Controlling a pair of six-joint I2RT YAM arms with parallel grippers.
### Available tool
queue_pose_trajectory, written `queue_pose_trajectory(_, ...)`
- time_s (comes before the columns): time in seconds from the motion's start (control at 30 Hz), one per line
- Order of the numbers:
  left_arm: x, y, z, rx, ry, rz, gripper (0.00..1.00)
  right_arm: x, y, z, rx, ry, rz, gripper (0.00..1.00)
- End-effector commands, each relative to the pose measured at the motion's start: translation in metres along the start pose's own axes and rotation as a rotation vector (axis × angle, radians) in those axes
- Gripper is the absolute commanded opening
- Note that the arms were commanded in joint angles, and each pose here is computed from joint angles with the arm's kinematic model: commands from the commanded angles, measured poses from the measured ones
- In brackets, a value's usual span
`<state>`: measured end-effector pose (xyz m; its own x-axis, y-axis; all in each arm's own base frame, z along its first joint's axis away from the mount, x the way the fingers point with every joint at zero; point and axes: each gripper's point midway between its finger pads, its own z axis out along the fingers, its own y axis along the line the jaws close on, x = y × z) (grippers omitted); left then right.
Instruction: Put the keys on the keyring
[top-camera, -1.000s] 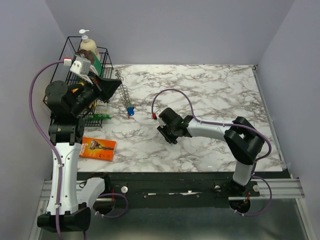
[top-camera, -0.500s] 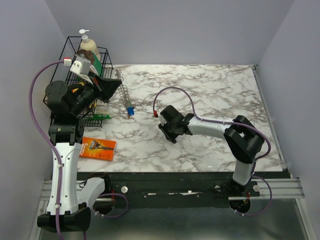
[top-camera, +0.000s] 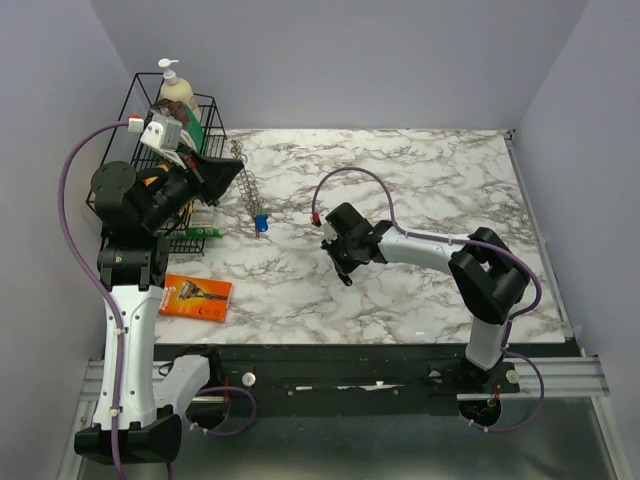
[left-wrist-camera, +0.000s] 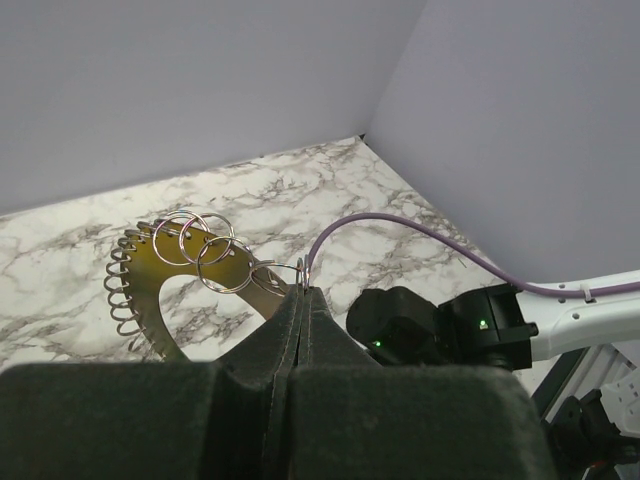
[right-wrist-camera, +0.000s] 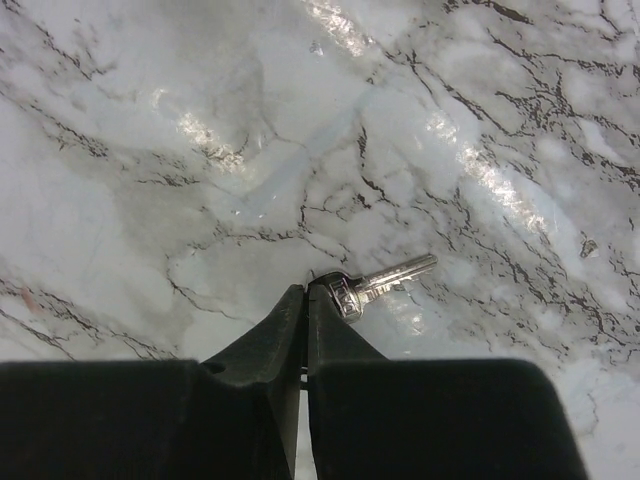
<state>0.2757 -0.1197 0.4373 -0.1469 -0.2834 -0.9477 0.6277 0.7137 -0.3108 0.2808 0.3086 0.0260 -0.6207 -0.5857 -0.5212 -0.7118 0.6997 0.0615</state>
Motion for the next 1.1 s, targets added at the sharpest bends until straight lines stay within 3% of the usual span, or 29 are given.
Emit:
queue_pose_trajectory(0.0,-0.015,-0.011,-0.004,0.032,-0.042,0.057,0.00,-0.010,0.002,-0.003,-0.031,-0.014,0.014,0.11)
queue_pose_trajectory(0.17,-0.012,-0.008,-0.003,0.028,-0.034,0.056,0.00,-0.019,0.003,-0.012,-0.039,-0.043,0.016,0.01)
queue_pose_trajectory(0.57,0.001,-0.001,-0.002,0.018,0.001,0.060,0.00,-0.028,0.001,-0.026,-0.068,-0.091,0.028,0.01)
queue_pose_trajectory(1.07,0.042,-0.027,0.004,0.220,0.133,0.133,0.00,-0.084,0.029,-0.133,-0.209,-0.383,-0.092,0.01)
